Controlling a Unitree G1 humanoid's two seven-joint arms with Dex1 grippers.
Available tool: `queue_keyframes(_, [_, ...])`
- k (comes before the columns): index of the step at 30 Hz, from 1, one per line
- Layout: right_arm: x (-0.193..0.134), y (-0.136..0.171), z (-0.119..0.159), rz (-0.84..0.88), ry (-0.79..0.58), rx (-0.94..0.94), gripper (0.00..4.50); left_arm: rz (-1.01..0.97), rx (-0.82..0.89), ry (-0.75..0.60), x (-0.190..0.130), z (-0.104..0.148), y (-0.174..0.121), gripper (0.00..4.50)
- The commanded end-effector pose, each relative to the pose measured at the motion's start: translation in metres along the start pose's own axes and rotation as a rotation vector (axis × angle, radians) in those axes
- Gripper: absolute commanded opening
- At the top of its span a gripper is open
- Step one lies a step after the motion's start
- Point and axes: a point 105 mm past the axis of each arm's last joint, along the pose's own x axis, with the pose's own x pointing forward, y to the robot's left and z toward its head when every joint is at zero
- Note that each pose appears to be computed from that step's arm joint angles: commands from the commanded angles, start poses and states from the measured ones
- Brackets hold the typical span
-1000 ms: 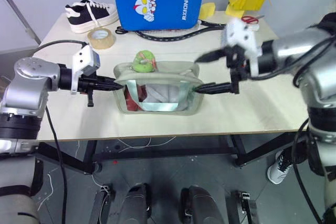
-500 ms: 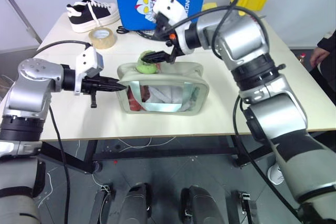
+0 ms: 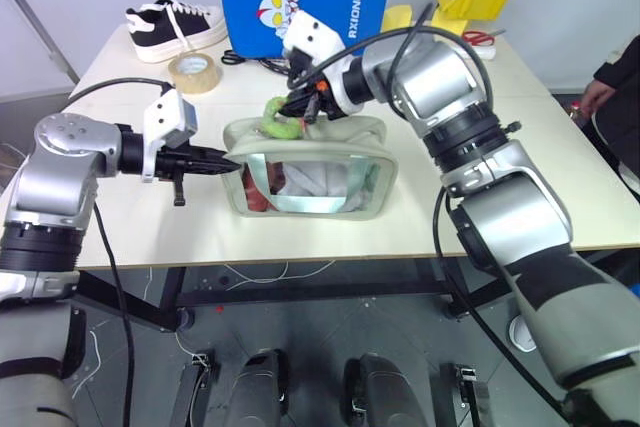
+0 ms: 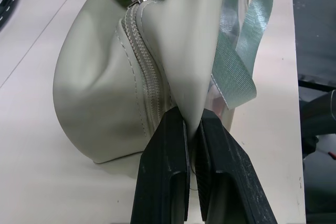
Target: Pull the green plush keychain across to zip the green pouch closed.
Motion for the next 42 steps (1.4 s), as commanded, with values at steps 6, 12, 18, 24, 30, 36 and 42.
queue_keyframes(6, [-0.083, -0.041, 0.005, -0.242, -0.043, -0.021, 0.06, 0.072, -0.045, -0.003, -0.005, -0.004, 0.003, 0.00])
queue_keyframes(12, [-0.165, -0.066, -0.069, -0.496, 0.185, -0.003, 0.06, 0.112, -0.109, 0.002, -0.011, -0.018, -0.005, 0.00])
queue_keyframes(18, [-0.203, -0.058, -0.160, -0.620, 0.482, 0.022, 0.06, 0.156, -0.154, 0.007, -0.020, -0.025, -0.011, 0.00])
queue_keyframes(24, [-0.146, -0.001, -0.199, -0.452, 0.477, 0.082, 0.06, 0.166, -0.176, -0.009, -0.018, -0.021, -0.016, 0.00])
queue_keyframes(30, [-0.120, 0.020, -0.220, -0.423, 0.491, 0.116, 0.06, 0.165, -0.185, -0.015, -0.016, -0.019, -0.020, 0.00])
queue_keyframes(36, [-0.121, 0.006, -0.193, -0.446, 0.357, 0.193, 0.72, 0.160, -0.179, -0.030, -0.015, -0.013, -0.022, 0.00])
queue_keyframes(42, [-0.156, 0.005, -0.135, -0.328, 0.118, 0.264, 3.51, 0.124, -0.144, -0.059, -0.009, -0.001, -0.020, 0.00])
